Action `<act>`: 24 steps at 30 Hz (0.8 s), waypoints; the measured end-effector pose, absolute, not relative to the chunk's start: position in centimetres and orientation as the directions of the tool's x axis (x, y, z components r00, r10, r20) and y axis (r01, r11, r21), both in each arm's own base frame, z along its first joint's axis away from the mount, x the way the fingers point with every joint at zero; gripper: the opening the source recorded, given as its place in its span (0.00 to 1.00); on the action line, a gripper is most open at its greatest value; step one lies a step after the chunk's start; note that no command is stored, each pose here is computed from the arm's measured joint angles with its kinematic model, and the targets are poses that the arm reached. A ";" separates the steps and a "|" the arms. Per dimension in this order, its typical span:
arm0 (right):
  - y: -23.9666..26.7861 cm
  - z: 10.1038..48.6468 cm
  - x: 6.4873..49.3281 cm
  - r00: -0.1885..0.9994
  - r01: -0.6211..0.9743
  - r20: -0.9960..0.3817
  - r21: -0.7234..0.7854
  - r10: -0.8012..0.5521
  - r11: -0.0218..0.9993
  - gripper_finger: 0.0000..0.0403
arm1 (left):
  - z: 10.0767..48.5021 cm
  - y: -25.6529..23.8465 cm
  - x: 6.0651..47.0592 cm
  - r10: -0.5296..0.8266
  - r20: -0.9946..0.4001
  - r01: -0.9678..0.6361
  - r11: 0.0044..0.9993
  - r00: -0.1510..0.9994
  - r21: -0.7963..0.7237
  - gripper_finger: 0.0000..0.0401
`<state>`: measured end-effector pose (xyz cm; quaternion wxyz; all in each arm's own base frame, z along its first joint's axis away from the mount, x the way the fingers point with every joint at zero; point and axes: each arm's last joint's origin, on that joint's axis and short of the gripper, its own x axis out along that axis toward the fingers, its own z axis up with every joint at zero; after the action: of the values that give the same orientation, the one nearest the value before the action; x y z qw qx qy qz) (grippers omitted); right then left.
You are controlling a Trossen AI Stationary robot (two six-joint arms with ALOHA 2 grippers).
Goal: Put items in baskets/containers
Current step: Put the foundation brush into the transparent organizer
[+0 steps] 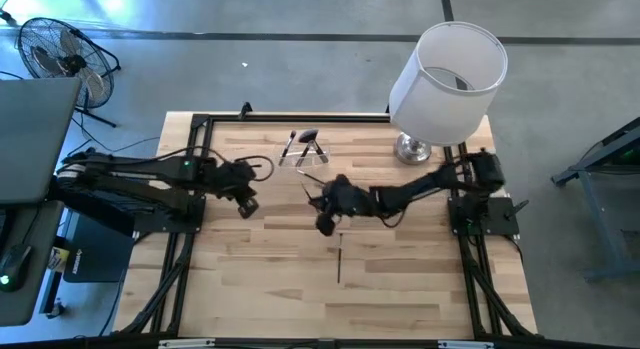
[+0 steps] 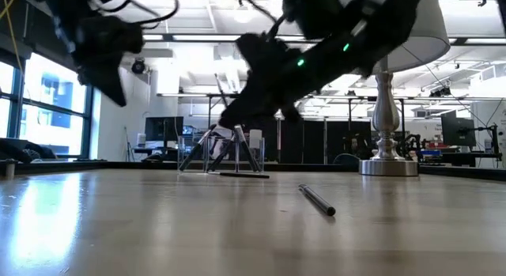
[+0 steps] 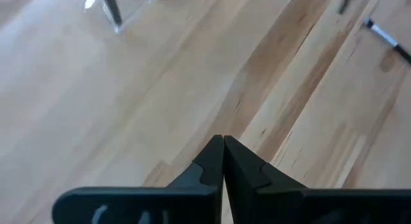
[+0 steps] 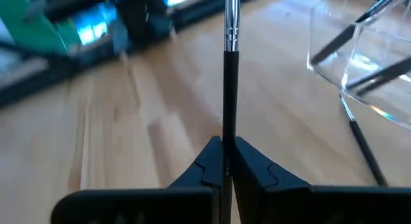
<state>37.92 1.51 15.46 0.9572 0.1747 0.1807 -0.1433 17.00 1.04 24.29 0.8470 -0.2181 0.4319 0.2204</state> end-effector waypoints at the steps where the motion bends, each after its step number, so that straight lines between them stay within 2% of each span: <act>1: 1.0 15.0 38.3 0.905 0.337 -0.367 0.314 -0.213 0.888 0.02 | 23.7 1.0 16.4 0.180 -0.824 -0.558 0.808 0.538 -0.188 0.01; 6: -1.5 13.8 41.6 0.938 0.321 -0.250 0.361 -0.241 0.876 0.02 | 21.6 0.8 15.0 0.138 -0.782 -0.519 0.814 0.608 -0.260 0.00; 11: -3.8 14.6 46.0 0.951 0.297 -0.169 0.272 -0.259 0.915 0.02 | 20.1 0.8 14.4 0.138 -0.786 -0.521 0.814 0.603 -0.256 0.00; 15: -6.1 15.6 48.4 0.923 0.382 -0.122 0.196 -0.364 0.903 0.02 | 19.2 0.7 14.1 0.118 -0.810 -0.515 0.821 0.575 -0.246 0.00; 20: -9.3 17.0 48.9 0.856 0.518 -0.099 0.163 -0.508 0.840 0.02 | 18.5 0.7 13.9 0.104 -0.825 -0.500 0.834 0.556 -0.232 0.00; 24: -11.9 17.2 48.5 0.846 0.534 -0.097 0.171 -0.525 0.828 0.02 | 18.4 0.7 13.9 0.104 -0.828 -0.486 0.847 0.551 -0.217 0.00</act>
<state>48.46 -11.94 17.22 0.9559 0.0959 0.0228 -0.2768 13.86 0.70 18.40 0.8536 -0.2165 0.4412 0.1726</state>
